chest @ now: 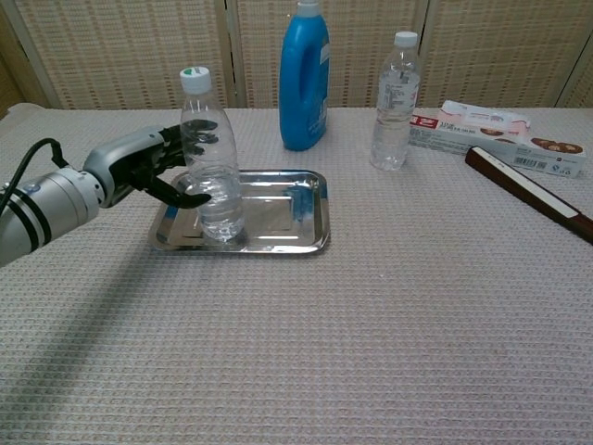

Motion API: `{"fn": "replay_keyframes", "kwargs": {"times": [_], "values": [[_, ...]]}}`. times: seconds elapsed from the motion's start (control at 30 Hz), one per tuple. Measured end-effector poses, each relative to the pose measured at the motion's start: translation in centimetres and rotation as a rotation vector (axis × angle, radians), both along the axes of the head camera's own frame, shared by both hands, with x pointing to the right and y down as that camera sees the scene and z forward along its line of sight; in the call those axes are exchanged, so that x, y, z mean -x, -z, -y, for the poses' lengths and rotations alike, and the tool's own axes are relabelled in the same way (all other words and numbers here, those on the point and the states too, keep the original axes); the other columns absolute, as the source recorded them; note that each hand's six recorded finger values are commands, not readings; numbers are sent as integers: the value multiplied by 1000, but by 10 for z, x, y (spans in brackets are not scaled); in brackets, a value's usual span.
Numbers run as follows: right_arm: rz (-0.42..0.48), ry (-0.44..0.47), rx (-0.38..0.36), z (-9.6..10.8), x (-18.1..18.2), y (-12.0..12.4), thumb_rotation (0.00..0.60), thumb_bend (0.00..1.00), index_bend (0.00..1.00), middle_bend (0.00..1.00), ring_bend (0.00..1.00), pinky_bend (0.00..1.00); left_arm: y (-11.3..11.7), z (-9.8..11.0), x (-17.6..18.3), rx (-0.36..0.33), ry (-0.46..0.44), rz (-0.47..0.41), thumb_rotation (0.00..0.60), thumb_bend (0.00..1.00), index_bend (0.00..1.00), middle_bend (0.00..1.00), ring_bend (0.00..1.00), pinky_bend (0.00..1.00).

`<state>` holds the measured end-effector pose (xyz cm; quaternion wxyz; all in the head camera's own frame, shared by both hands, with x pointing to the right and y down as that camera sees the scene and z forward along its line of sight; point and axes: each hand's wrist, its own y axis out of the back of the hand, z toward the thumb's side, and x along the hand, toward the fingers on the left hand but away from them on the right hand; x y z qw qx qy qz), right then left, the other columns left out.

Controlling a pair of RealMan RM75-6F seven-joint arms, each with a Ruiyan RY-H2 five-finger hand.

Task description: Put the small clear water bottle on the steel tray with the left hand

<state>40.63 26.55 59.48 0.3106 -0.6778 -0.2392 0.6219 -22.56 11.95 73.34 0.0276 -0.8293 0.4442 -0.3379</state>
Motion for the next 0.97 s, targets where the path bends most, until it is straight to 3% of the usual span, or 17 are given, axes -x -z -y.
{"fn": "replay_keyframes", "kwargs": {"times": [0.17, 0.47, 0.73, 0.87, 0.97], "values": [[1, 2, 6, -1, 0, 0, 600, 15, 0, 0, 0, 0, 4, 4, 10, -21, 5, 15, 600, 293, 0, 0, 0, 0], [5, 2, 0, 0, 0, 3, 600, 14, 0, 0, 0, 0, 12, 4, 68, -71, -35, 155, 600, 293, 0, 0, 0, 0], [9, 1, -15, 1, 1, 6, 600, 14, 0, 0, 0, 0, 34, -18, 121, -167, -108, 315, 600, 325, 0, 0, 0, 0], [9, -14, -62, 4, -2, 14, 600, 14, 0, 0, 0, 0, 56, -41, 152, -268, -170, 454, 600, 325, 0, 0, 0, 0], [4, -23, -86, 4, -3, 19, 600, 14, 0, 0, 0, 0, 89, -74, 182, -392, -190, 595, 600, 326, 0, 0, 0, 0]]}}
